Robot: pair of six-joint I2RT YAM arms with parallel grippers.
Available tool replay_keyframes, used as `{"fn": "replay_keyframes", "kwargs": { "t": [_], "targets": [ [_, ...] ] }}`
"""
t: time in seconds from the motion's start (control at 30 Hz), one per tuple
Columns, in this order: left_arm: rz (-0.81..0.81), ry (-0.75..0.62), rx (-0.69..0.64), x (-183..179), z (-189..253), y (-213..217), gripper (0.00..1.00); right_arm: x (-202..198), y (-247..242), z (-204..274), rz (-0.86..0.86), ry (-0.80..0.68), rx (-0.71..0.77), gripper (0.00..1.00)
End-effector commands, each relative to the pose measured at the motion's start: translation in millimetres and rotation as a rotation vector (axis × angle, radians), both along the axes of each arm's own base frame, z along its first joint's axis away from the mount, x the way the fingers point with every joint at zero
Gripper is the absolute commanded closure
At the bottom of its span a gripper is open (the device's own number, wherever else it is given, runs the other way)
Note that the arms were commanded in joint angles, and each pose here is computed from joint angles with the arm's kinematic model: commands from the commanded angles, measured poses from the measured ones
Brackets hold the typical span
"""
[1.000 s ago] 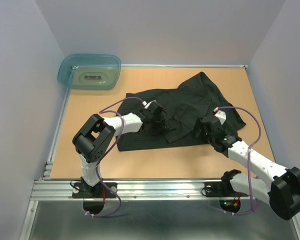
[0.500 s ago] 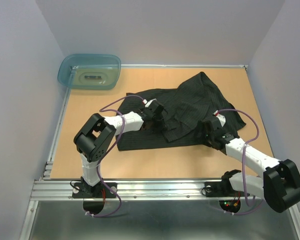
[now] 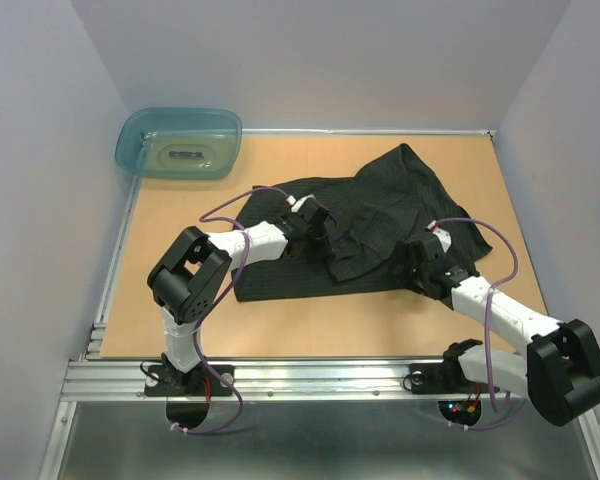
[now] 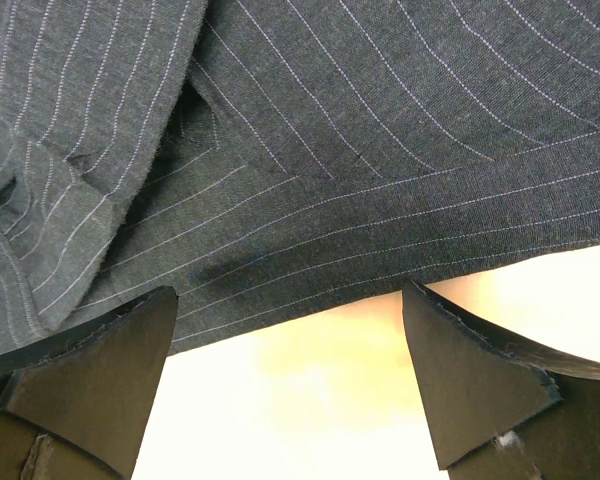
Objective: Fold and stack the long sleeve shirts
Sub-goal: Flatten the shirt out
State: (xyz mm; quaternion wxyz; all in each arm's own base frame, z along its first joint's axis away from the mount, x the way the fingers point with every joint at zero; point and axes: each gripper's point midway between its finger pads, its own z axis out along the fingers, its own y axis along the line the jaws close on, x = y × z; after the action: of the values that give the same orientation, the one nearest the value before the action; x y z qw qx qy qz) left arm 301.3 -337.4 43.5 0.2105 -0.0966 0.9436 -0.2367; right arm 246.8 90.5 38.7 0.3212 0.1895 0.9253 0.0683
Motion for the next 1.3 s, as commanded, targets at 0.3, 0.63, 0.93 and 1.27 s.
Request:
{"fn": "replay_keyframes", "kwargs": {
  "t": [0.3,0.63,0.93,1.27],
  "targets": [
    [-0.002,-0.050,0.019,10,10,-3,0.81,3,-5,6,-0.022,-0.041,0.015,0.02],
    [-0.008,-0.147,0.097,21,42,13,1.00,2,-10,5,-0.047,-0.047,0.014,0.02],
    [-0.007,-0.248,0.298,24,77,59,1.00,1,-19,2,-0.100,-0.021,0.066,0.03],
    [-0.086,-0.256,0.335,4,112,77,1.00,27,-35,65,-0.152,-0.212,0.058,0.04]
  ]
}}
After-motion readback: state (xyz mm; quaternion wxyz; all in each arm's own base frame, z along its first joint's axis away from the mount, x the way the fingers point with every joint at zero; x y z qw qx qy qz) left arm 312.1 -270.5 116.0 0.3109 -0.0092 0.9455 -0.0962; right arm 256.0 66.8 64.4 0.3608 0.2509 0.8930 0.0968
